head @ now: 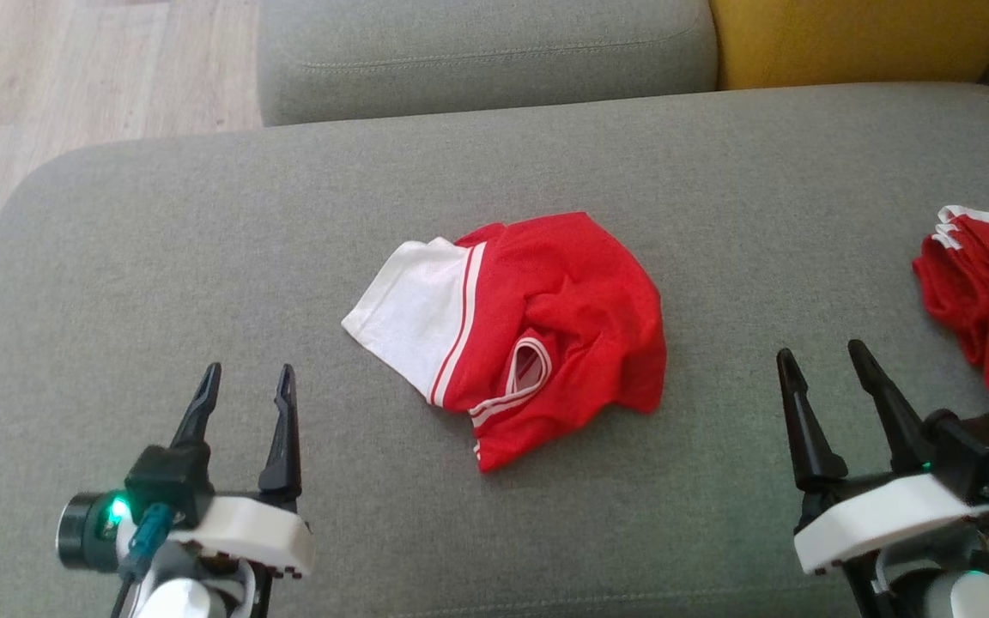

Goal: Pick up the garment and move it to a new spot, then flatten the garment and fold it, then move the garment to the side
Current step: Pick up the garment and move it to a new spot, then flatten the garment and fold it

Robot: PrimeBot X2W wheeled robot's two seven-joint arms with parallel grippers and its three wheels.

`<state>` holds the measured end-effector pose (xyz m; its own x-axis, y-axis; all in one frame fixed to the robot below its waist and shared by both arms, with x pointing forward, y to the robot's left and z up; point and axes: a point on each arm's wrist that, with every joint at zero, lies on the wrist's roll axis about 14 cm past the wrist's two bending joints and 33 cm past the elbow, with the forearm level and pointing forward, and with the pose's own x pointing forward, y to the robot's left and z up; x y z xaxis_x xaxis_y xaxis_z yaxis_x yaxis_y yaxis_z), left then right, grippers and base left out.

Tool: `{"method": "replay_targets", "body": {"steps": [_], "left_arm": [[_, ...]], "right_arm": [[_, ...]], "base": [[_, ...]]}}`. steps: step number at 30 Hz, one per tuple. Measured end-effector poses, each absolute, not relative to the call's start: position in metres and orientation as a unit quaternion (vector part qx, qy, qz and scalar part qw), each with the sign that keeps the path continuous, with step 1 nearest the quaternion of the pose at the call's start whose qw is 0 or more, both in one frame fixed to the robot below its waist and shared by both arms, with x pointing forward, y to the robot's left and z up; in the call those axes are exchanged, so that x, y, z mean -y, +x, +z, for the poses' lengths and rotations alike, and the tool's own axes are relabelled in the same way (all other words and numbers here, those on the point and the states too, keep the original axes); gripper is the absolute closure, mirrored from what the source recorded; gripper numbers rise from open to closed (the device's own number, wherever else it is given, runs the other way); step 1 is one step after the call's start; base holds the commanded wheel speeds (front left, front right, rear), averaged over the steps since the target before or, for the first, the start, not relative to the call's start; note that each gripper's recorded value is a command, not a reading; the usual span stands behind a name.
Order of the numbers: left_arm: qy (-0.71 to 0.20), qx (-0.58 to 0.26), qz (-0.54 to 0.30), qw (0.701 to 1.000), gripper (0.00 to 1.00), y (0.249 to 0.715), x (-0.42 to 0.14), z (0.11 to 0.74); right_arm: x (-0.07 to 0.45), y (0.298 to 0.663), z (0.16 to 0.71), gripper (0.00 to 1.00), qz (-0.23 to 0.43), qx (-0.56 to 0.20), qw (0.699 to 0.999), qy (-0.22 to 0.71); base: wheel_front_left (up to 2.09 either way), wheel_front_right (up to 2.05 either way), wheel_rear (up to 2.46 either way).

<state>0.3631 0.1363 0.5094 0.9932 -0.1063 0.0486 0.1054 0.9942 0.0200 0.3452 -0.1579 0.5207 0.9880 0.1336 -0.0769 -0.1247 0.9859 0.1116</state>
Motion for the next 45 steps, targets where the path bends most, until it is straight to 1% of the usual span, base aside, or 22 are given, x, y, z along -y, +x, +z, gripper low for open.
{"method": "replay_targets", "body": {"steps": [13,16,22,29,31,36,37,38,39,40,43,45], "left_arm": [[0.009,0.022,-0.056,0.998,0.00,0.363,-0.133,0.508],[0.008,0.020,-0.060,0.998,0.00,0.364,-0.131,0.506],[0.007,0.014,-0.056,0.998,0.00,0.372,-0.134,0.502],[0.009,0.026,-0.048,0.998,0.00,0.391,-0.140,0.508],[0.009,0.024,-0.044,0.999,0.00,0.393,-0.142,0.506],[0.010,0.016,-0.034,0.999,0.00,0.397,-0.148,0.498],[0.010,0.013,-0.032,0.999,0.00,0.397,-0.149,0.497],[0.010,0.012,-0.031,0.999,0.00,0.398,-0.149,0.496],[0.010,0.012,-0.030,0.999,0.00,0.399,-0.150,0.495],[0.009,0.013,-0.030,0.999,0.00,0.399,-0.150,0.495],[0.008,0.011,-0.030,0.999,0.00,0.399,-0.149,0.493],[0.007,0.009,-0.031,0.999,0.00,0.399,-0.148,0.492]], "right_arm": [[0.157,0.346,0.518,0.00,0.066,-0.046,0.995,0.058],[0.150,0.347,0.513,0.00,0.076,-0.057,0.994,0.061],[0.098,0.348,0.485,0.00,0.151,-0.113,0.980,0.070],[0.029,0.371,0.468,0.00,0.256,-0.146,0.954,0.054],[0.017,0.376,0.460,0.00,0.275,-0.159,0.947,0.047],[0.008,0.391,0.434,0.00,0.289,-0.196,0.937,0.029],[0.006,0.393,0.429,0.04,0.291,-0.204,0.934,0.026],[0.006,0.395,0.426,0.34,0.292,-0.209,0.933,0.024],[0.006,0.396,0.422,0.89,0.292,-0.217,0.931,0.022],[0.006,0.396,0.419,1.00,0.291,-0.222,0.930,0.021],[0.011,0.399,0.417,1.00,0.283,-0.222,0.933,0.024],[0.016,0.405,0.426,1.00,0.275,-0.201,0.940,0.030]], "base": [[0.00,0.00,0.00],[0.00,0.00,0.00],[0.00,0.00,0.00],[0.00,0.00,0.00],[0.00,0.00,0.00],[0.00,0.00,0.00],[0.00,0.00,0.00],[0.00,0.00,0.00],[0.00,0.00,0.00],[0.00,0.00,0.00],[0.00,0.00,0.00],[0.00,0.00,0.00]]}}
